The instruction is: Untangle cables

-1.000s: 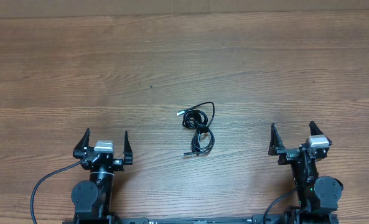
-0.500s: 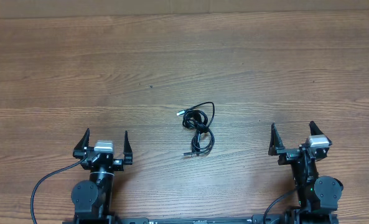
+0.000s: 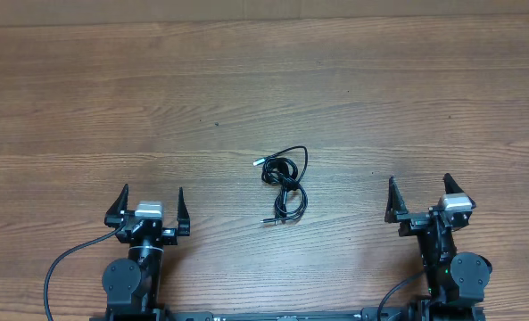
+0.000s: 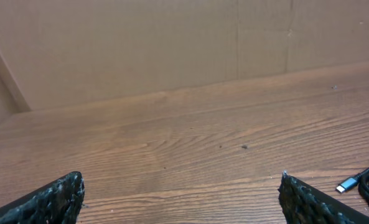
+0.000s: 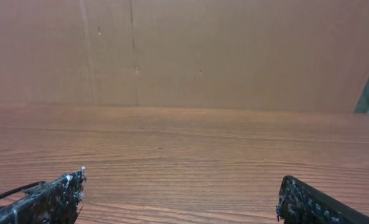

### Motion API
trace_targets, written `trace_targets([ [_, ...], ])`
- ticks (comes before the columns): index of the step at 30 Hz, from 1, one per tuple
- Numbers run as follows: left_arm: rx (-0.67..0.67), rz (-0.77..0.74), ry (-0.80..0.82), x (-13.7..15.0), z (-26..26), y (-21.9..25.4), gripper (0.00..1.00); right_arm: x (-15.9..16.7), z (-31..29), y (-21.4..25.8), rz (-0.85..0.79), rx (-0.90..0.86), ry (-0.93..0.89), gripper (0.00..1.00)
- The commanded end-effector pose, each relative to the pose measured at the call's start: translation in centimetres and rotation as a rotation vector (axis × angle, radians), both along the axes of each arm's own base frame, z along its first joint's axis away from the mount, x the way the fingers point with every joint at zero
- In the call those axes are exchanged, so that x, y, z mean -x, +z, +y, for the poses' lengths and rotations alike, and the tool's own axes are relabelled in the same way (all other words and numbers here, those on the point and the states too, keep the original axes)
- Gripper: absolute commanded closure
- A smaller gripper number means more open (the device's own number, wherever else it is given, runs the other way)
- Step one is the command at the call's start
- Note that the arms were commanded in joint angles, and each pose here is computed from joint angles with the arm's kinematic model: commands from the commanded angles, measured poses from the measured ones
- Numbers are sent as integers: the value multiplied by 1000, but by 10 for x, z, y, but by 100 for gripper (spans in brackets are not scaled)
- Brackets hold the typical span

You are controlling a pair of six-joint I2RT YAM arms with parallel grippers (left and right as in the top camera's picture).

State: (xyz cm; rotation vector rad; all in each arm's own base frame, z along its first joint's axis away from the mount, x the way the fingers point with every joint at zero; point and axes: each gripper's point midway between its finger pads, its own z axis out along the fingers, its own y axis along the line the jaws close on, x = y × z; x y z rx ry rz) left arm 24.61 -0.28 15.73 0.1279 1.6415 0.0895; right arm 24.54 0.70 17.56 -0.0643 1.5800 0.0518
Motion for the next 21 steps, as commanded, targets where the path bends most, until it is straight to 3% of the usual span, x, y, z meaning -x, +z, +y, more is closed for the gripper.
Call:
trace_targets([
  [1, -11, 3, 0, 0, 0, -2, 0, 0, 1, -4, 5, -7, 6, 0],
  [13, 14, 42, 16, 5, 2, 5, 0, 0, 1, -4, 5, -7, 6, 0],
  [21, 60, 61, 53, 14, 8, 37, 0, 0, 1, -4, 5, -7, 6, 0],
])
